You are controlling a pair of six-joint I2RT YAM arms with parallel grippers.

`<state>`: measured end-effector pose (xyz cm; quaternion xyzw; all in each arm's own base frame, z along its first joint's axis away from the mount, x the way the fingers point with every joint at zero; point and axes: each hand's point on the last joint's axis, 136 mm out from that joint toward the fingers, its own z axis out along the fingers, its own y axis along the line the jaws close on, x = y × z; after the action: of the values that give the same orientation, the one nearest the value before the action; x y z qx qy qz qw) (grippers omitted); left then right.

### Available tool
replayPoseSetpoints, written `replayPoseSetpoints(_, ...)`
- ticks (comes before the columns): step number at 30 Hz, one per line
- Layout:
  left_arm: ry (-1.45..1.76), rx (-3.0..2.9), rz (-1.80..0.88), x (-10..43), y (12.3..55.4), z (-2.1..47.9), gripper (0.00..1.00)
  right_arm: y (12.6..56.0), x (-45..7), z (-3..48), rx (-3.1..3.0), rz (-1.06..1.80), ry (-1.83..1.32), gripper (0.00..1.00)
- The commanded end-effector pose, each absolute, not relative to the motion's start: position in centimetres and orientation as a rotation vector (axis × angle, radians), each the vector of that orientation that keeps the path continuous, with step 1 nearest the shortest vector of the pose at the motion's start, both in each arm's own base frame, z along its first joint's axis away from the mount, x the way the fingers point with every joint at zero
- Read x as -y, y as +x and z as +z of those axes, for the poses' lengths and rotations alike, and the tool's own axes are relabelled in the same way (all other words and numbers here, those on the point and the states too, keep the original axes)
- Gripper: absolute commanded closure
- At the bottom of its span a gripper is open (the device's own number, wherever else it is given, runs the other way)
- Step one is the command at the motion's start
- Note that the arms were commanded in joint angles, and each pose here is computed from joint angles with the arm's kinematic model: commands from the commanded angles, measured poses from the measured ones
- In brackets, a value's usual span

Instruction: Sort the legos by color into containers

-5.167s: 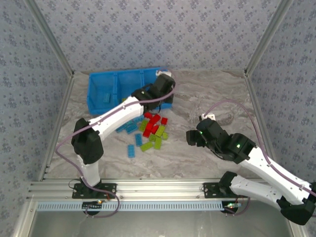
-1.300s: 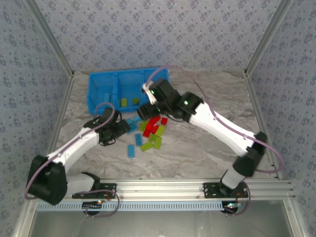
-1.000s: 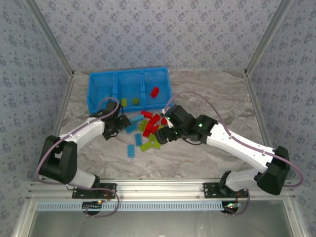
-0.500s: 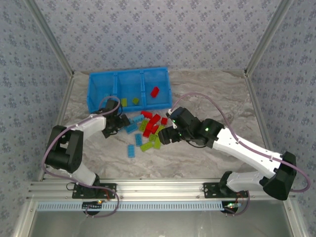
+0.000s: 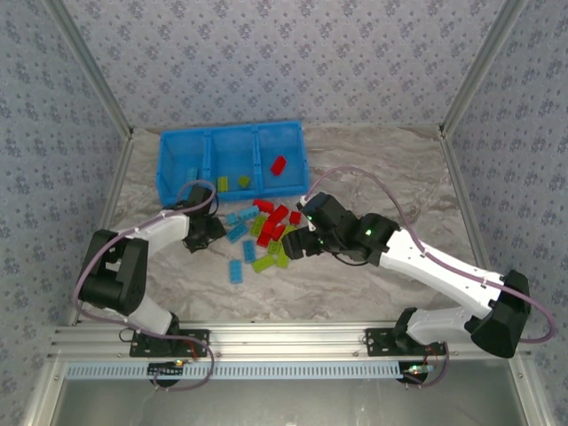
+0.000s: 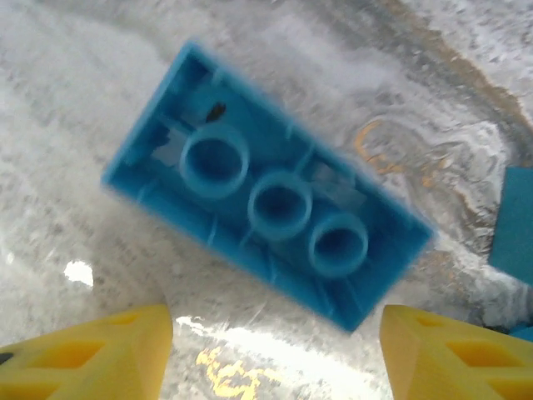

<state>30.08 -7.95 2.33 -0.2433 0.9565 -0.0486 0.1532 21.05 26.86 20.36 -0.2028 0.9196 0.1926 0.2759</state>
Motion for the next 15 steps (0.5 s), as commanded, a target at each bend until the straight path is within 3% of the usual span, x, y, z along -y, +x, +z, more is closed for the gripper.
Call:
replayPoseSetpoints(1, -0.694, -2.745, -0.101, 7.0, 29.5, 2.5, 0.38, 21.1, -27.6, 21.4, -2.454, 0.543, -0.539, 0.14)
replayPoseSetpoints(4, -0.693, -2.752, -0.106, 7.0, 29.7, 2.7, 0.37, 20.9, -27.7, 21.6, -2.45, 0.54, -0.548, 0.14)
replayPoseSetpoints(8, -0.741, -2.667, -0.106, 6.4, 30.3, 4.6, 0.05, 20.9, -27.7, 21.6, -2.453, 0.531, -0.546, 0.14)
replayPoseSetpoints(9, -0.761, -2.637, -0.093, 6.0, 30.6, 5.1, 0.01, 20.8, -27.8, 21.6, -2.449, 0.535, -0.55, 0.14)
replayPoseSetpoints(15, -0.786, -2.621, -0.037, 4.9, 32.9, 6.1, 0.01, 21.0, -27.9, 21.8, -2.442, 0.527, -0.558, 0.14)
